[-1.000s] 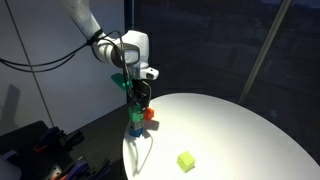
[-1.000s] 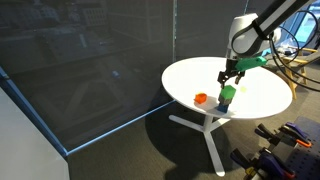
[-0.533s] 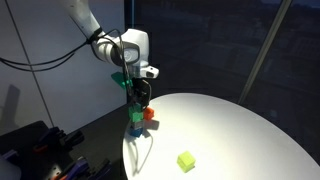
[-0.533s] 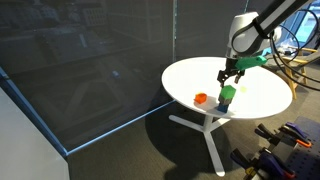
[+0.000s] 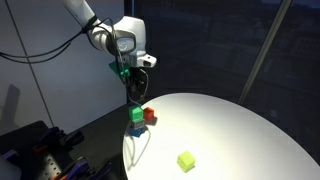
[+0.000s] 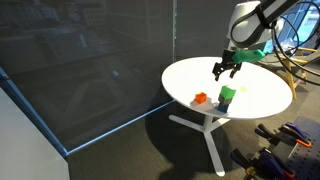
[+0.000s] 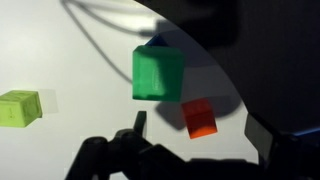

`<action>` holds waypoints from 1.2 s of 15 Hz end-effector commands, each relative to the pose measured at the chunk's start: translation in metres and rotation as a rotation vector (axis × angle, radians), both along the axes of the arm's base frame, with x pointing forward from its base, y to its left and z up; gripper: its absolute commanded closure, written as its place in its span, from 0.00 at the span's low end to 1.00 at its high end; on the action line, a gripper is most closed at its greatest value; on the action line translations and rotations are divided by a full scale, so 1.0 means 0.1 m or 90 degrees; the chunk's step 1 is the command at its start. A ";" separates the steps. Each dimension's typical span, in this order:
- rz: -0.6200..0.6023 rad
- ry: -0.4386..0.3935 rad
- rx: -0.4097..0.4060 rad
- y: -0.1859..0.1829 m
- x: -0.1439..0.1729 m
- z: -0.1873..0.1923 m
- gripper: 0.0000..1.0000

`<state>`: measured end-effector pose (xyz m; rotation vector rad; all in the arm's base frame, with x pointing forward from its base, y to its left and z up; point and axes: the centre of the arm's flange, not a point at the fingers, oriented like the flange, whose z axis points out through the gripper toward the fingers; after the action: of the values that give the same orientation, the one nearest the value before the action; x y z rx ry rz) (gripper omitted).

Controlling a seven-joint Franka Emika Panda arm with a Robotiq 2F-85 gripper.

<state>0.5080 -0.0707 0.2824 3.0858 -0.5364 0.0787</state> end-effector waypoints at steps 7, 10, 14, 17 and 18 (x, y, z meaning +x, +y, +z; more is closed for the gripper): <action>0.081 -0.018 0.036 0.52 -0.08 0.57 0.00; 0.111 -0.010 0.036 0.65 -0.15 0.70 0.00; 0.131 -0.008 0.039 0.80 -0.25 0.89 0.00; 0.151 -0.007 0.034 0.90 -0.36 1.01 0.00; 0.157 -0.007 0.033 0.92 -0.39 1.04 0.00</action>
<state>0.4885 0.0161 0.3706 3.1742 -0.2178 0.0846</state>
